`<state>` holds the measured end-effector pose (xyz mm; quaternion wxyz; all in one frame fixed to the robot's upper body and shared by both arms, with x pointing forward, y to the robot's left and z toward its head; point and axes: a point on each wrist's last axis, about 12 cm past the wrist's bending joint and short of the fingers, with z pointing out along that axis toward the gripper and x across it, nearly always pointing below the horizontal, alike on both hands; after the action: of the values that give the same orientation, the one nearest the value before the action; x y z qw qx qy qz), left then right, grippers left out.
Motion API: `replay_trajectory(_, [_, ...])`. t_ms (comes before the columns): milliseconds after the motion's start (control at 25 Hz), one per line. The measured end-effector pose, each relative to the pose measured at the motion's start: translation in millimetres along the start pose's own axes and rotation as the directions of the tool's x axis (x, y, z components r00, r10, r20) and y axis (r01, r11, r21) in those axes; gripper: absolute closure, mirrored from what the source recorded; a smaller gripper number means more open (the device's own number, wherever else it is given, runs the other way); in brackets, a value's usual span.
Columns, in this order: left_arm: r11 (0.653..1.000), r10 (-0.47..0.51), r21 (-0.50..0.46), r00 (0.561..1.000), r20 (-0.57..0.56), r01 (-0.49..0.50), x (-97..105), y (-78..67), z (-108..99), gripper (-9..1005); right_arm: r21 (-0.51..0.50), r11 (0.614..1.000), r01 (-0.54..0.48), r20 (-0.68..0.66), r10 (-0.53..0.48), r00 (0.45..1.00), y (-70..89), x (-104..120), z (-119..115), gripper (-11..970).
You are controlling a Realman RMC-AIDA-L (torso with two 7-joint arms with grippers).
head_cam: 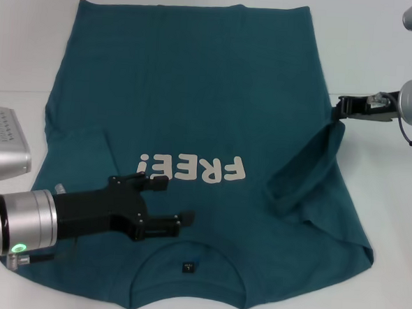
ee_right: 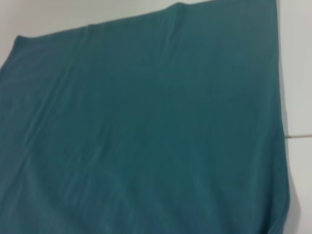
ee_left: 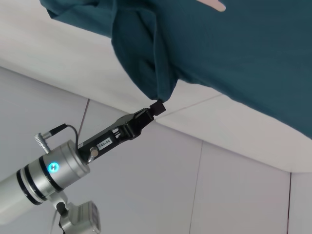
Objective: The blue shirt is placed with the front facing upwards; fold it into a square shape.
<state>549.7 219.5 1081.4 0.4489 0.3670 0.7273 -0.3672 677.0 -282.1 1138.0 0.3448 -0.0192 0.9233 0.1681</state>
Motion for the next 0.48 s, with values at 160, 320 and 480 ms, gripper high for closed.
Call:
replay_trajectory(160, [1.0, -0.001, 0.005, 1.0, 0.009, 0.001, 0.6, -1.1, -1.6, 109, -0.007, 1.0, -0.007, 0.018, 0.007, 1.0, 4.1, -0.4, 2.7, 936])
replay_trajectory(320, [1.0, -0.006, 0.006, 1.0, 0.011, 0.006, 2.5, -1.9, -3.1, 109, -0.004, 1.0, -0.007, 0.033, 0.007, 0.999, 7.8, -2.3, 5.5, 932])
replay_trajectory(480, [1.0, -0.007, 0.005, 1.0, 0.01, 0.007, 3.4, -2.1, -3.6, 109, -0.006, 1.0, 0.003, 0.047, -0.003, 0.999, 15.4, -4.1, 9.6, 927])
